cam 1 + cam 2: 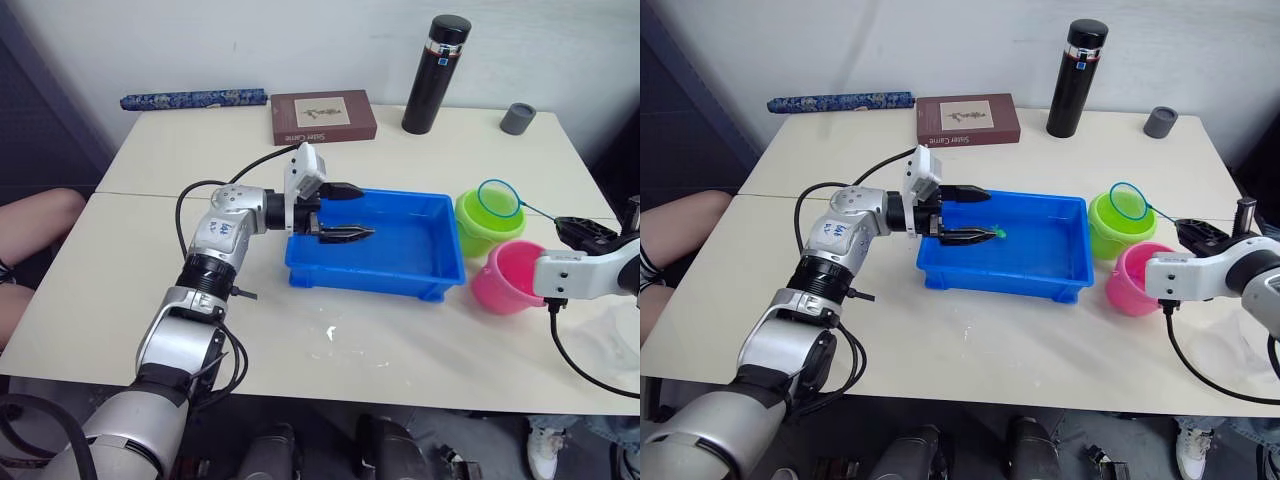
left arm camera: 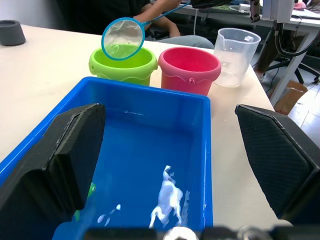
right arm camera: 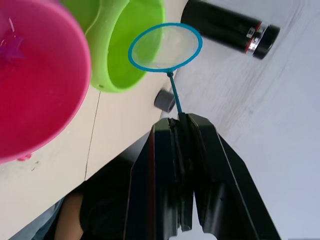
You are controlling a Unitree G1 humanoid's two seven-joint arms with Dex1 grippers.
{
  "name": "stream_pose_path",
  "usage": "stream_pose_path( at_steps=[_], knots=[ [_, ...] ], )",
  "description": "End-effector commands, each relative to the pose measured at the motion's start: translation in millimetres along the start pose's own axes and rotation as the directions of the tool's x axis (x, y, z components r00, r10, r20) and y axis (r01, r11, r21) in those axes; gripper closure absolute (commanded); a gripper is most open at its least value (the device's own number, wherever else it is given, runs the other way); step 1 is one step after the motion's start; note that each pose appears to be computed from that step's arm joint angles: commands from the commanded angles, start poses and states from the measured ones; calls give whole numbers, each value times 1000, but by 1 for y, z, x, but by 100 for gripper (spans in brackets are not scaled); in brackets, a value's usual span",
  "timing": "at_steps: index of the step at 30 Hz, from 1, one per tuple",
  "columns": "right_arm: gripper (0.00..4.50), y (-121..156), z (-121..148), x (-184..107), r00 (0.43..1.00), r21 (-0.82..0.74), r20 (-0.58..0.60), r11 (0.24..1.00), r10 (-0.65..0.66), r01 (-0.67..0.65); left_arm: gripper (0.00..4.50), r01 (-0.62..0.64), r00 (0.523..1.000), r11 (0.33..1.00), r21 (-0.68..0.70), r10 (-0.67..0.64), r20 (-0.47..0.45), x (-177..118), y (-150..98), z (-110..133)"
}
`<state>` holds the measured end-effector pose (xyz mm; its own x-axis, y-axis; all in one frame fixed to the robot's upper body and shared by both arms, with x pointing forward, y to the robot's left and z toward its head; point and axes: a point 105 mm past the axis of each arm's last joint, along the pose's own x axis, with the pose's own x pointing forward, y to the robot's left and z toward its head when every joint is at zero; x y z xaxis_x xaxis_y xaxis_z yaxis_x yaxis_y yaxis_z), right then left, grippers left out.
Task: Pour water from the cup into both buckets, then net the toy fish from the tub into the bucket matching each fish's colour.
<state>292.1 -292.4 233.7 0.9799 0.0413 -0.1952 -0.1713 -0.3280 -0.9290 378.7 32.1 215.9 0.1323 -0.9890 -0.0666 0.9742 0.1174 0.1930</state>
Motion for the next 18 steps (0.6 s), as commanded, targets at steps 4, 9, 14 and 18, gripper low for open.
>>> stream_pose_path(
  at_steps=[4,9,14,18],
  knots=[
    [450,-30,-12,-6,988,478,-41,865,-152,153,3,-61,998,997,47,62,-19,-19,10,6],
    [450,-37,63,-2,932,906,323,338,-166,-254,3,-94,986,994,54,100,-135,-50,10,-14],
    [450,-16,109,4,840,843,531,-29,-112,-537,3,-111,977,992,56,120,-177,-64,3,-20],
    [450,-2,131,14,790,764,609,-215,-68,-608,3,-153,970,986,67,163,-181,-71,-1,-18]
  ],
)
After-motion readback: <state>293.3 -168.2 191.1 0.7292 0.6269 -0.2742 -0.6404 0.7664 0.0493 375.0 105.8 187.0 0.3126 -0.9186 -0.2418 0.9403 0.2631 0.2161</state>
